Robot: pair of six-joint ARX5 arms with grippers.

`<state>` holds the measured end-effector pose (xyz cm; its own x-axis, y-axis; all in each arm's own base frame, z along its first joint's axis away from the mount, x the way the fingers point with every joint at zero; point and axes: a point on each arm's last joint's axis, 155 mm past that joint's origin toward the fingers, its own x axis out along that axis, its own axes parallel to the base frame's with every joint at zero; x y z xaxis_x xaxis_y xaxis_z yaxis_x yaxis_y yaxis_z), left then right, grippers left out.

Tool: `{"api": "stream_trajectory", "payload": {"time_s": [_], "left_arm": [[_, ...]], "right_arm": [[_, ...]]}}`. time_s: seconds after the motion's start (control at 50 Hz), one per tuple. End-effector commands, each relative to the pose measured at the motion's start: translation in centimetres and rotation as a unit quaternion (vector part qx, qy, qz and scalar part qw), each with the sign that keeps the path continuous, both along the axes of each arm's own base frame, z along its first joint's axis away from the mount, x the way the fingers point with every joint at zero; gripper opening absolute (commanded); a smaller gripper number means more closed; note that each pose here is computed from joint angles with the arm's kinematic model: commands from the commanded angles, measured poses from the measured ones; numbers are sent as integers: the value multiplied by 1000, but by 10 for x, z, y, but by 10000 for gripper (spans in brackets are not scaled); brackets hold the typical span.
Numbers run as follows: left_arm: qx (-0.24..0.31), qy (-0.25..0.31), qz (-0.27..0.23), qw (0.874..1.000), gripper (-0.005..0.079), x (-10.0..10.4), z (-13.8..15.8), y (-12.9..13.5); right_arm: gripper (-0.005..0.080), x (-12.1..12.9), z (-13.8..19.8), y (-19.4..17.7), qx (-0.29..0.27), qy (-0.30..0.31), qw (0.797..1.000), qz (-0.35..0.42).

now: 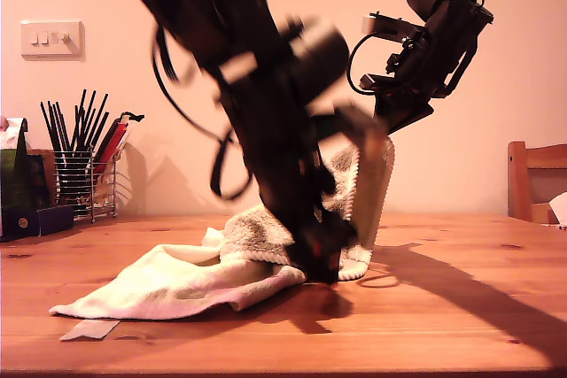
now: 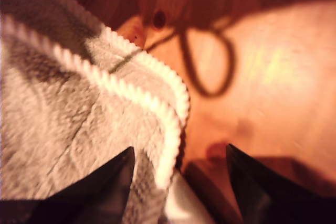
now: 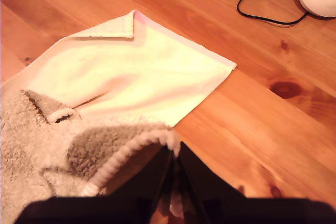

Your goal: Fold the tea towel in front of you. After folding it, place it to the right side.

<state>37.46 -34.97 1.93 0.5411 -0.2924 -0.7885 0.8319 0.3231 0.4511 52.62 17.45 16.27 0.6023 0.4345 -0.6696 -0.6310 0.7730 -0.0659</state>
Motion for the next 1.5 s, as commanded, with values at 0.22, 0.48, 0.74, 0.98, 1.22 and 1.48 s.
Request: {"api": "stream_trajectory", "payload": {"time_s": [0.22,0.48,0.74,0.98,1.22,1.48], "left_arm": [[64,-46,12,997,351,18,-25,19],[62,-41,-2,997,-2,17,-24,18],[27,-75,2,997,-23,23,24,12],[-23,-105,14,994,-23,28,90,20],[-59,13,-24,998,-24,-4,89,38],[-85,144,-23,986,-23,-25,50,55]], "right_arm": [[-13,-1,13,6,12,-11,1000,9],[-13,-1,13,6,11,-11,1000,9],[-13,-2,13,8,16,-9,1000,14],[-13,-3,13,8,16,-9,1000,14],[-13,-3,13,8,16,-8,1000,14],[-13,-4,13,11,20,-8,1000,19]]}}
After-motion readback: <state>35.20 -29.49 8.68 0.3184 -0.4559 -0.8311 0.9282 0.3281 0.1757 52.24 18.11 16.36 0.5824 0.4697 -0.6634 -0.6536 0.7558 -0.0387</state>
